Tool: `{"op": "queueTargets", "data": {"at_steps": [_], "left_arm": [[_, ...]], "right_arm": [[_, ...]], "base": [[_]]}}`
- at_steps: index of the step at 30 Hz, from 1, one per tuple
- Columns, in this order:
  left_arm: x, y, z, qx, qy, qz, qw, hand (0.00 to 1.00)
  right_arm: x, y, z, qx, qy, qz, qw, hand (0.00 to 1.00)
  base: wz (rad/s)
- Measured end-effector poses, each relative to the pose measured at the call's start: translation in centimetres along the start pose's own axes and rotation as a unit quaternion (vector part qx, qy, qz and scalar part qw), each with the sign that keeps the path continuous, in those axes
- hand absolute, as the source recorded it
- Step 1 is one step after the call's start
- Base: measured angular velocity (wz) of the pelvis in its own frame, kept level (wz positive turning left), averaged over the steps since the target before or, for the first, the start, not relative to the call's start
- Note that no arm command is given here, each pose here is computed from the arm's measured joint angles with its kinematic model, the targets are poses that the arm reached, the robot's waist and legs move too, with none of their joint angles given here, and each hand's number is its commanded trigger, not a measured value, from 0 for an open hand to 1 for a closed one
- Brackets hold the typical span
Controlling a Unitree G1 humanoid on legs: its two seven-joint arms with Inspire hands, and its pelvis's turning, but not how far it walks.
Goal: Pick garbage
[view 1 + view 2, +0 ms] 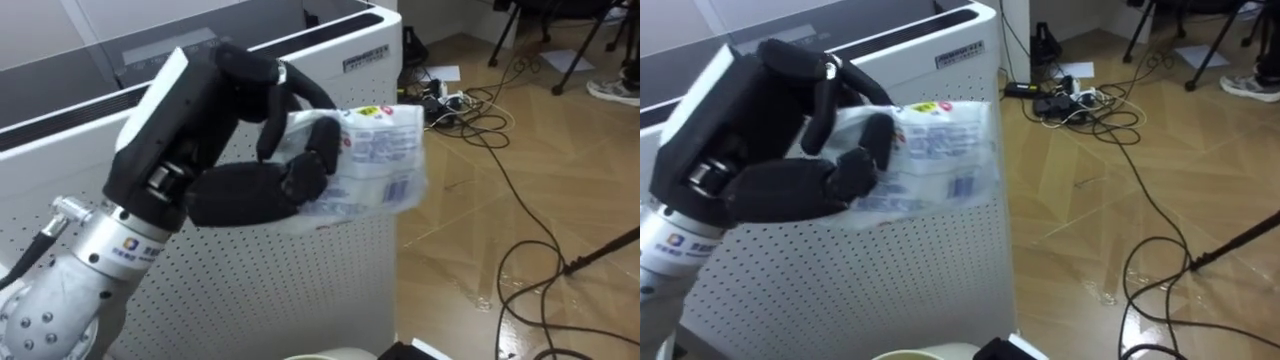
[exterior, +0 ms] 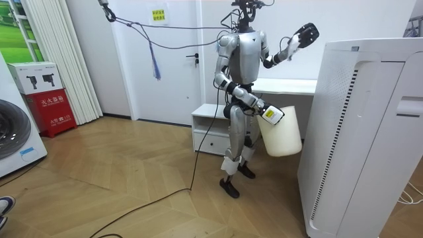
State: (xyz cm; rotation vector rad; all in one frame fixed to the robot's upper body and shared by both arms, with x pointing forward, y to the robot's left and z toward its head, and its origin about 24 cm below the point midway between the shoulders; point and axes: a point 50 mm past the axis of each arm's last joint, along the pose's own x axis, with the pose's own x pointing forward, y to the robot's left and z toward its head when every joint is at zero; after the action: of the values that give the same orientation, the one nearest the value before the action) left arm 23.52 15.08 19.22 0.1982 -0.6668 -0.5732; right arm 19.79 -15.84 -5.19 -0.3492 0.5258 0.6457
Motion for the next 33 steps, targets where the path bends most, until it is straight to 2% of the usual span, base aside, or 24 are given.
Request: {"op": "queueTargets", "data": {"at_steps": [3, 8, 15, 21, 25, 33], "left_arm": [[0.0, -0.3, 0.1, -0.028, -0.012, -0.022, 0.999, 1.0], [-0.1, -0.7, 0.0, -0.034, -0.011, -0.043, 0.998, 1.0], [-2.0, -1.8, -1.7, -0.066, 0.04, -0.045, 0.996, 1.0], [-3.6, -1.8, -5.8, -0.096, 0.127, -0.027, 0.987, 1.0], [-5.4, -3.3, -9.9, -0.124, 0.226, -0.037, 0.966, 1.0], [-6.6, -5.4, -12.4, -0.165, 0.277, -0.024, 0.946, 1.0]], "right_arm": [[0.0, 0.0, 0.0, 0.0, 0.001, -0.001, 1.0, 1.0], [0.0, -0.1, 0.0, 0.001, 0.0, -0.011, 1.0, 1.0], [0.2, -0.2, -0.4, 0.007, 0.006, -0.036, 0.999, 1.0], [1.5, -1.6, -0.6, 0.016, 0.023, -0.044, 0.999, 1.0], [2.1, -2.3, -1.1, 0.027, 0.042, -0.059, 0.997, 1.0], [2.7, -2.9, -1.4, 0.029, 0.055, -0.083, 0.995, 1.0]], "base": [[0.0], [0.0], [0.01], [0.01], [0.06], [0.01]]}}
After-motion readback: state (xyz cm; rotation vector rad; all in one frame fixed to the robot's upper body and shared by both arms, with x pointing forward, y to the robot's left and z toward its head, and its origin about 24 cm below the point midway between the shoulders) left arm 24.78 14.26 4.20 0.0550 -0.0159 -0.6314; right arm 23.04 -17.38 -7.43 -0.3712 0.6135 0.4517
